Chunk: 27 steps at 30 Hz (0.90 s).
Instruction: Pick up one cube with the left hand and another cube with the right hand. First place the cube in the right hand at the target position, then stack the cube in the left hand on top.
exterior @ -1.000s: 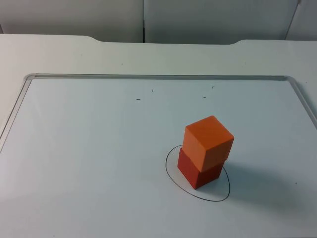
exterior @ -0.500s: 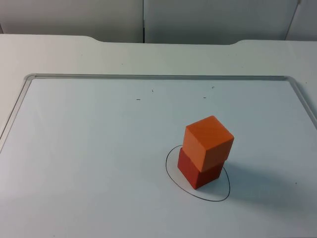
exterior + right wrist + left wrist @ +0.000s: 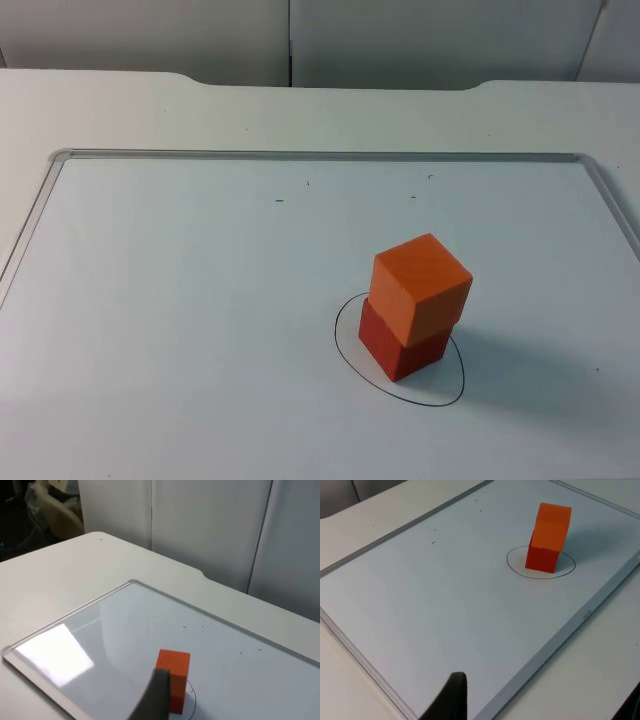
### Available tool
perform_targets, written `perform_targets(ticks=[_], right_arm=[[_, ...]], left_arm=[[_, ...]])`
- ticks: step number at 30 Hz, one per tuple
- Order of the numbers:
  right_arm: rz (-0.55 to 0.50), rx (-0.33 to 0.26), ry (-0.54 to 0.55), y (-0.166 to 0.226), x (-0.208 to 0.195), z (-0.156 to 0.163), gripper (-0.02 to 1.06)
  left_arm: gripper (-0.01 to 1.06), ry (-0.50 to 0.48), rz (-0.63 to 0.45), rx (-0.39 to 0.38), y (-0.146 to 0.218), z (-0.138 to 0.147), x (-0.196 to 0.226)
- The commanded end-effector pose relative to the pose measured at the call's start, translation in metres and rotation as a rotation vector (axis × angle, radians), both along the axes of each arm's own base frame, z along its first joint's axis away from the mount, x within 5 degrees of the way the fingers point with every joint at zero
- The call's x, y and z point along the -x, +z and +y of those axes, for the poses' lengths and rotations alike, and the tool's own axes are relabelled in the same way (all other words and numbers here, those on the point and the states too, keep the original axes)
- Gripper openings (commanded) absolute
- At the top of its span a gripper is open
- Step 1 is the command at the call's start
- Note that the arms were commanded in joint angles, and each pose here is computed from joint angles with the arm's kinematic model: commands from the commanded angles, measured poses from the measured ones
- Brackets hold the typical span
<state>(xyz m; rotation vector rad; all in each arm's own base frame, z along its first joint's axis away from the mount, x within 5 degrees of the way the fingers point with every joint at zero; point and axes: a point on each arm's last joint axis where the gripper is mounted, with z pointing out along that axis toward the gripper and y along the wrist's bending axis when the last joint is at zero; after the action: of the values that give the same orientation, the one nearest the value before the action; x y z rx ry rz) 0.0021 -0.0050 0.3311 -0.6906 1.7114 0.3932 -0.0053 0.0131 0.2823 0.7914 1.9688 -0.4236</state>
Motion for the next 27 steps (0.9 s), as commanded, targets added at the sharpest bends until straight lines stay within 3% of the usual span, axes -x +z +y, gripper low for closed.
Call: perform_targets(ticks=[1,6,15,18,27], right_arm=[[0.005,0.006,0.016,-0.003,0.003,-0.001,0.82],[-0.008,-0.014,0.018,-0.004,0.008,-0.004,0.82],[0.037,0.022,0.018,-0.009,0.009,-0.006,0.82],[0.055,0.069,0.064,-0.013,0.012,-0.004,0.82],[0.082,0.088,0.071,-0.016,0.013,-0.004,0.82]], left_arm=[[1.05,0.009,-0.001,0.012,0.001,0.001,0.001],[1.05,0.013,-0.004,0.009,0.001,0.001,0.001],[1.05,-0.008,-0.005,0.003,0.001,0.000,0.002],[1.05,-0.008,-0.005,0.003,0.001,0.000,0.002],[1.05,-0.005,-0.005,0.003,0.001,0.001,0.002]])
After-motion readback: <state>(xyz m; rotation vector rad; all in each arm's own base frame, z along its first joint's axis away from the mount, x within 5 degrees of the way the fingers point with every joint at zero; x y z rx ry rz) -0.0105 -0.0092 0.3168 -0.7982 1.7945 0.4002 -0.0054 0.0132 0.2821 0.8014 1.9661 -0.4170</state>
